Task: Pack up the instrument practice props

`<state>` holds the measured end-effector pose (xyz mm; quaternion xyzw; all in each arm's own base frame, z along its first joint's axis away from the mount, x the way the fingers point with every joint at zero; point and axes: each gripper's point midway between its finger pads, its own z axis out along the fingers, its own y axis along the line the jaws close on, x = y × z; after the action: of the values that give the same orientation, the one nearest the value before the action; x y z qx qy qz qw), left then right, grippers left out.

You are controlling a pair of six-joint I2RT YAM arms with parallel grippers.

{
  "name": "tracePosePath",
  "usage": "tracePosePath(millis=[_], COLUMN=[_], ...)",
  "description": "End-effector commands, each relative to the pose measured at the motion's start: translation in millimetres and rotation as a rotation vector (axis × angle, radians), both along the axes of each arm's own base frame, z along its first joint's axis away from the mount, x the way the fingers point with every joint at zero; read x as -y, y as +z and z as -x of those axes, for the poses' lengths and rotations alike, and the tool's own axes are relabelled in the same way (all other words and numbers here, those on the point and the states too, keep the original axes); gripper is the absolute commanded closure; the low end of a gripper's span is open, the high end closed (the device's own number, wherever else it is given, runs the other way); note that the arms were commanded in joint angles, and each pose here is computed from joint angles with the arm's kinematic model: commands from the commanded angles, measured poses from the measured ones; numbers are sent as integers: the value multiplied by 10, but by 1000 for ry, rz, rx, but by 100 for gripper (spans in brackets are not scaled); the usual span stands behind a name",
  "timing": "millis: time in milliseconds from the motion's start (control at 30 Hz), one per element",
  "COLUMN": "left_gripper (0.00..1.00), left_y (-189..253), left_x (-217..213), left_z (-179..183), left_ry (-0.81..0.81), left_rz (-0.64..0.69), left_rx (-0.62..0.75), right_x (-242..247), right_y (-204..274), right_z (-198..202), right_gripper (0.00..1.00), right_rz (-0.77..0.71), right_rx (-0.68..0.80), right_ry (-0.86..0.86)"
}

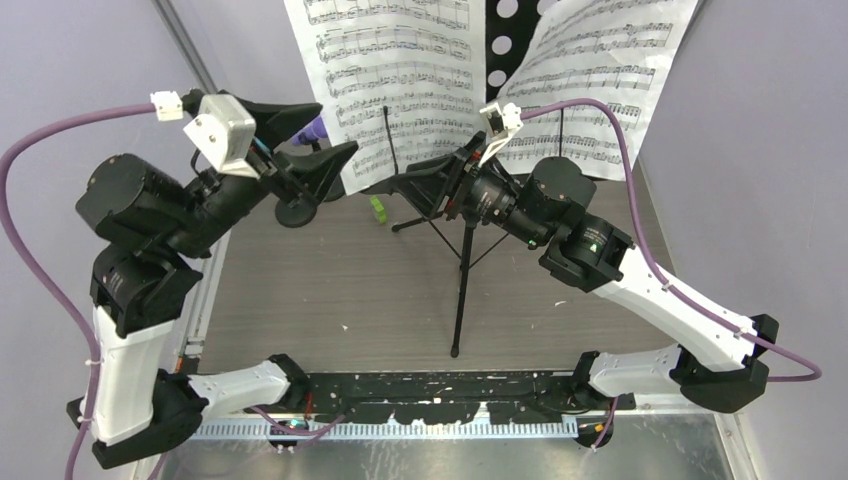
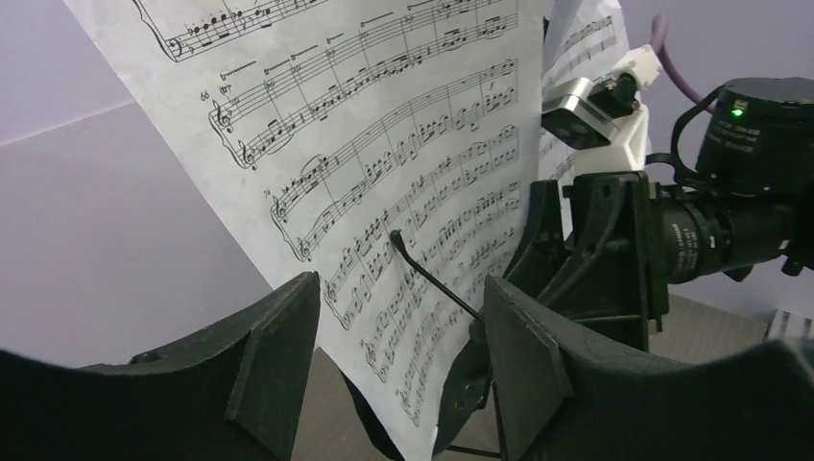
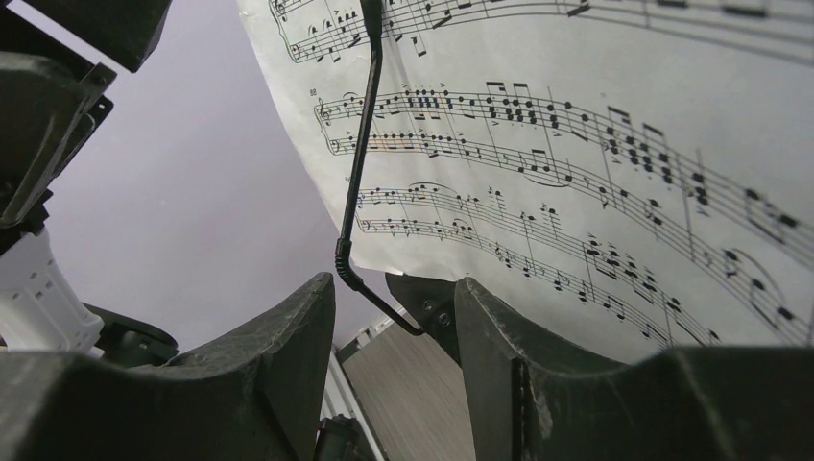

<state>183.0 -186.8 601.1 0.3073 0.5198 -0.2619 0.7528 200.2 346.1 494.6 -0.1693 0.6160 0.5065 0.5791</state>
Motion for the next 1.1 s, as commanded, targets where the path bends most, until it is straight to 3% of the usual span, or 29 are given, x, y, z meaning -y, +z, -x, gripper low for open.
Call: tracePosePath(millis=[0, 367, 600, 1067], left_gripper=[35, 35, 35, 37], left_y=[88, 47, -53, 52], left_x=[36, 58, -112, -6], left_z=[84, -124, -286, -28], left_ry=[-51, -32, -31, -211], left_rz=[59, 62, 130, 173], left_rx=[21, -19, -81, -72], right_x=[48, 90, 56, -23], right_y=[165, 186, 221, 348], right_z=[46, 75, 79, 127], right_gripper=[46, 46, 48, 47], right_rz=[-45, -52, -63, -90], right_rx=[29, 31, 28, 39], right_ry=[2, 4, 16, 63])
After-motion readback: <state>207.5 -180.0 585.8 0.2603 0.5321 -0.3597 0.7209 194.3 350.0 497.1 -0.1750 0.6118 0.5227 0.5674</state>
